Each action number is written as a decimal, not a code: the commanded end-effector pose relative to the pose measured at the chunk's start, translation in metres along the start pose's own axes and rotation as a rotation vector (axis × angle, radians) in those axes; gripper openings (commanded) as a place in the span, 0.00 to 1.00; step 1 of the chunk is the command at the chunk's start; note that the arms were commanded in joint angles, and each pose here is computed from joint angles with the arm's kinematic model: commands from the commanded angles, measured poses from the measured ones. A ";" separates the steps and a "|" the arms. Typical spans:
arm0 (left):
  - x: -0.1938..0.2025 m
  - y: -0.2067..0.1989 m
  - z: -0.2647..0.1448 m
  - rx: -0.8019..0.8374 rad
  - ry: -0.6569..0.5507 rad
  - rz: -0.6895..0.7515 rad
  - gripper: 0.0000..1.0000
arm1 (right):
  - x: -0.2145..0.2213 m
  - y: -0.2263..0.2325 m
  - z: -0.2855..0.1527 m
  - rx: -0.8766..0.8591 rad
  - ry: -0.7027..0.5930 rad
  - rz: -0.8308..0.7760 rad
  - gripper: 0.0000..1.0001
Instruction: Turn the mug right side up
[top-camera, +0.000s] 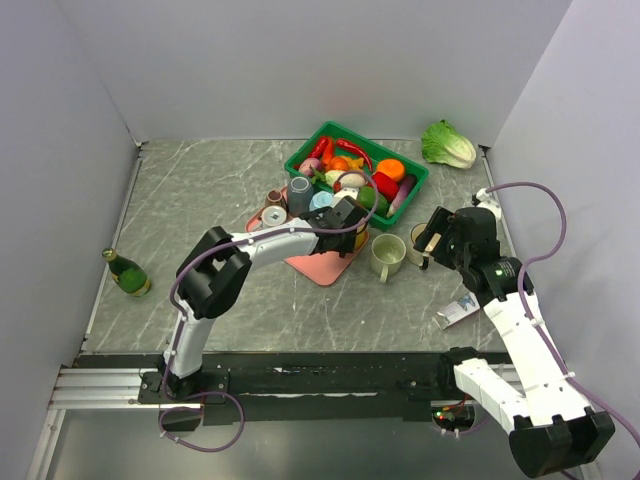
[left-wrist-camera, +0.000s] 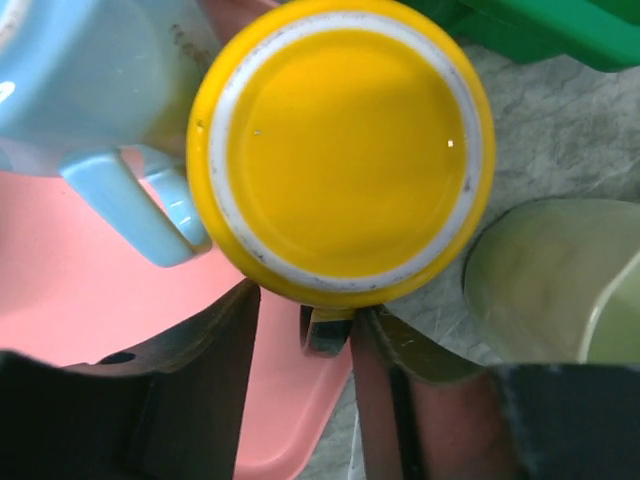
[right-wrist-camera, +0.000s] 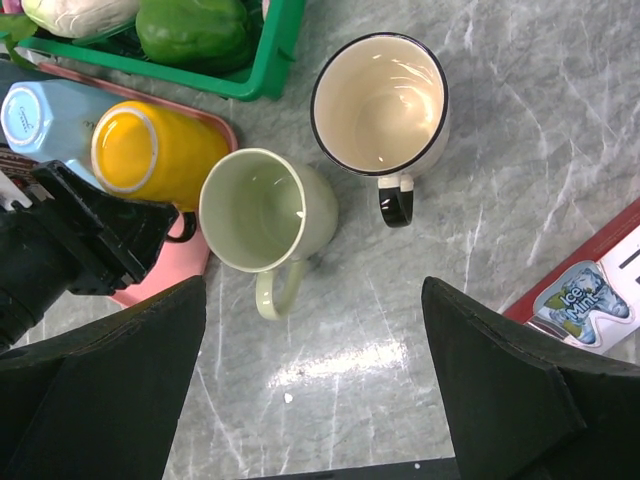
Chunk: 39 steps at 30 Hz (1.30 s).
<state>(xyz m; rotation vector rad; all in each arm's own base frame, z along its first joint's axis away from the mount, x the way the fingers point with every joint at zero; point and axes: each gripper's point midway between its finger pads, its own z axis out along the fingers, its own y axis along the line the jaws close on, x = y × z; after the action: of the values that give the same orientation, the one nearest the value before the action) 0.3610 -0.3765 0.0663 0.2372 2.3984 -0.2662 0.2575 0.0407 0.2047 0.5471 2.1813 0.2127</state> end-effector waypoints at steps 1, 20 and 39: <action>-0.024 -0.015 -0.002 0.038 -0.059 -0.012 0.43 | -0.002 0.000 -0.002 -0.008 -0.017 0.024 0.94; -0.039 -0.020 -0.033 0.095 -0.079 -0.041 0.01 | 0.002 0.013 -0.007 -0.084 0.011 0.025 1.00; -0.145 -0.041 -0.236 0.561 -0.367 -0.235 0.01 | -0.022 0.109 -0.076 -0.641 -0.008 0.045 1.00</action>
<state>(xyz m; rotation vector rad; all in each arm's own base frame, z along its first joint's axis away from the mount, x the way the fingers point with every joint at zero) 0.3162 -0.3663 0.2353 0.1761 2.2216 -0.6940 0.2484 0.1057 0.2453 0.3562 2.1156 0.6821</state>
